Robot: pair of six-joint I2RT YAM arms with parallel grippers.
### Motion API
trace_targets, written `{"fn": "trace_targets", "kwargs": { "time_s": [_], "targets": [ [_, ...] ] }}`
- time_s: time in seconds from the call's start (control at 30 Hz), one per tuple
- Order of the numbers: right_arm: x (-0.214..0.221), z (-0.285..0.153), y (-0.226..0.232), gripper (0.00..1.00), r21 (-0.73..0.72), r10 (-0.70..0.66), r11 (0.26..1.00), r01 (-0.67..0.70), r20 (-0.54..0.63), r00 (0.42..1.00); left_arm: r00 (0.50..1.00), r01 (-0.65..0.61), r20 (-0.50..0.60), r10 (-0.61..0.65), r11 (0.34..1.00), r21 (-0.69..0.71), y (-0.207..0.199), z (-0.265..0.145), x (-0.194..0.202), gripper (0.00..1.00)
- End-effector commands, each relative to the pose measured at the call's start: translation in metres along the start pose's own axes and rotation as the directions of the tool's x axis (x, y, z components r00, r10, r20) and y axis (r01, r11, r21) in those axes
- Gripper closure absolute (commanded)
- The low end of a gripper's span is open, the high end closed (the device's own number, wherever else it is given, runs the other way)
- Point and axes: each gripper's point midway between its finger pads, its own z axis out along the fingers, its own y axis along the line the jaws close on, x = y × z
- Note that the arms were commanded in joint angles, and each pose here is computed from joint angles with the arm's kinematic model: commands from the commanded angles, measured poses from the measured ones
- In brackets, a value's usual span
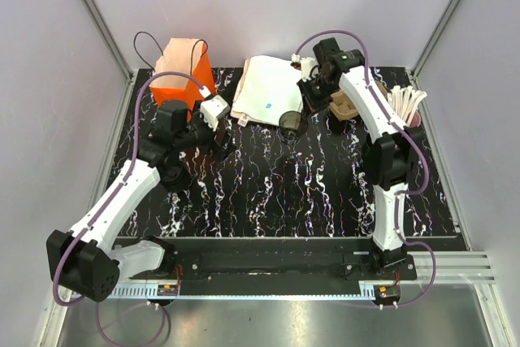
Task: Pack the takeout coffee
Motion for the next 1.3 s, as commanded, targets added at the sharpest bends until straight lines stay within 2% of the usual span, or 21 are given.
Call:
{"fn": "trace_targets", "kwargs": {
  "time_s": [0.0, 0.47, 0.9, 1.13, 1.27],
  "targets": [
    [-0.022, 0.009, 0.007, 1.00, -0.015, 0.016, 1.000, -0.015, 0.043, 0.999, 0.999, -0.021, 0.045, 0.022, 1.000, -0.022, 0.006, 0.002, -0.009, 0.01],
    [-0.019, 0.061, 0.012, 1.00, -0.001, 0.032, 0.999, -0.032, -0.040, 0.999, 0.999, -0.022, 0.046, 0.023, 1.000, -0.022, 0.006, 0.002, -0.009, 0.01],
    [-0.010, 0.083, 0.009, 1.00, 0.011, 0.036, 0.999, -0.035, -0.090, 0.995, 0.998, -0.024, 0.052, 0.025, 0.999, -0.025, 0.006, 0.001, -0.011, 0.01],
    [-0.009, 0.088, 0.010, 0.96, 0.013, 0.030, 0.999, -0.029, -0.096, 0.995, 0.998, -0.021, 0.050, 0.022, 0.999, -0.026, 0.007, 0.001, -0.010, 0.01],
    [-0.010, 0.087, 0.010, 0.91, 0.014, 0.027, 1.000, -0.026, -0.093, 0.995, 0.998, -0.021, 0.052, 0.022, 1.000, -0.024, 0.006, 0.001, -0.010, 0.01]
  ]
}}
